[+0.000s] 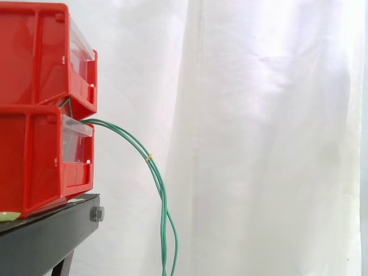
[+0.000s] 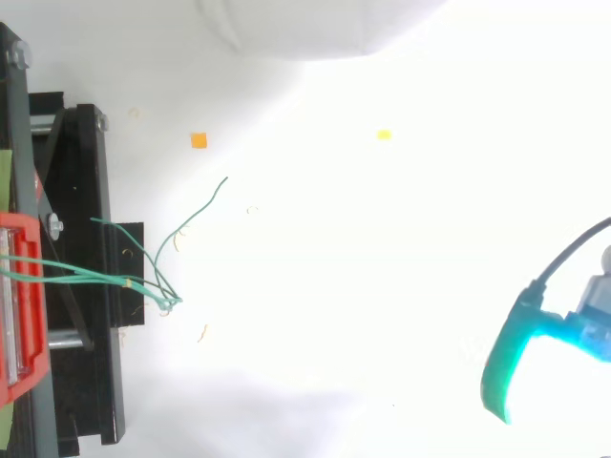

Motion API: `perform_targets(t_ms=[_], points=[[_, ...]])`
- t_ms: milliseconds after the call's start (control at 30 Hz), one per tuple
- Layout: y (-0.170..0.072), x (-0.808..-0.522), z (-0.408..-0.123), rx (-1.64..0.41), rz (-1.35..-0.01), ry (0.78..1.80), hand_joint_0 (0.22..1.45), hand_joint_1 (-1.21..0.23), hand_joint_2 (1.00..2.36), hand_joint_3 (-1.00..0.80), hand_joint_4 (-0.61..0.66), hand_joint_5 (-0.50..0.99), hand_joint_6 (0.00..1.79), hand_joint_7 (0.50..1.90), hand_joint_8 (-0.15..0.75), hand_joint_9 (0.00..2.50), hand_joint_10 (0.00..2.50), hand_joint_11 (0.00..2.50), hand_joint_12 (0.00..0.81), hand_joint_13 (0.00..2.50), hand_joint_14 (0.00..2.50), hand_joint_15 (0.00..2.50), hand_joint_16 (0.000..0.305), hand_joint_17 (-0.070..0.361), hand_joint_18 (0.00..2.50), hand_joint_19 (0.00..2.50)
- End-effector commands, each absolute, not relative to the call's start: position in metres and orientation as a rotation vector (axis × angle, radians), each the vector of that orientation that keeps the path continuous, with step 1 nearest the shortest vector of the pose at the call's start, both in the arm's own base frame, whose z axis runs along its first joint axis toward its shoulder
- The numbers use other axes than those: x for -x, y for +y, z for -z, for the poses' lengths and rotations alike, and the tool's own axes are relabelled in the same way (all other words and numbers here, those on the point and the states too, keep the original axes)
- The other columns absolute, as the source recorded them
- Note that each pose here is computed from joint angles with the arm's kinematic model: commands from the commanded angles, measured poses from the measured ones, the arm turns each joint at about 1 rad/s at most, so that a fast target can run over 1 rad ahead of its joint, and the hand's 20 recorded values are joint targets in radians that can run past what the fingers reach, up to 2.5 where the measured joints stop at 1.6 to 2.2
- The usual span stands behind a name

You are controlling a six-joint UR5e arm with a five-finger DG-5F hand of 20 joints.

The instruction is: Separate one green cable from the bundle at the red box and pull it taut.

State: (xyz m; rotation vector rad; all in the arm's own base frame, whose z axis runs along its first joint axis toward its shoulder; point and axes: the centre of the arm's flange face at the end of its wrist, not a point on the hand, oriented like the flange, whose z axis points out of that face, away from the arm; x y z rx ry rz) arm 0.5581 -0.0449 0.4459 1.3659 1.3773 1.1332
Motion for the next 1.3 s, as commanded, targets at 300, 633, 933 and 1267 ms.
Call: perform_targets(t_ms=[300, 633, 933, 1267], points=[[-0.049, -0.600, -0.414, -1.330, -1.063, 1.288, 0.35, -0.54, 1.00, -0.50, 0.16, -0.24, 0.50, 0.66, 0.390, 1.01, 0.01, 0.33, 0.484, 0.99, 0.01, 0.30, 0.086, 0.194, 1.50, 0.09], [-0.056, -0.632, -0.375, -1.315, -0.984, 1.287, 0.35, -0.54, 1.00, -0.50, 0.16, -0.24, 0.50, 0.66, 0.385, 1.01, 0.01, 0.33, 0.486, 0.98, 0.01, 0.30, 0.080, 0.180, 1.46, 0.07], [-0.080, -0.660, -0.344, -1.279, -0.982, 1.284, 0.36, -0.55, 1.00, -0.50, 0.17, -0.23, 0.50, 0.66, 0.379, 1.02, 0.01, 0.34, 0.480, 0.98, 0.01, 0.31, 0.069, 0.155, 1.35, 0.05], [-0.124, -0.706, -0.307, -1.242, -1.010, 1.302, 0.36, -0.55, 1.00, -0.50, 0.17, -0.23, 0.50, 0.66, 0.374, 1.03, 0.01, 0.35, 0.477, 0.96, 0.01, 0.32, 0.065, 0.147, 1.28, 0.06]])
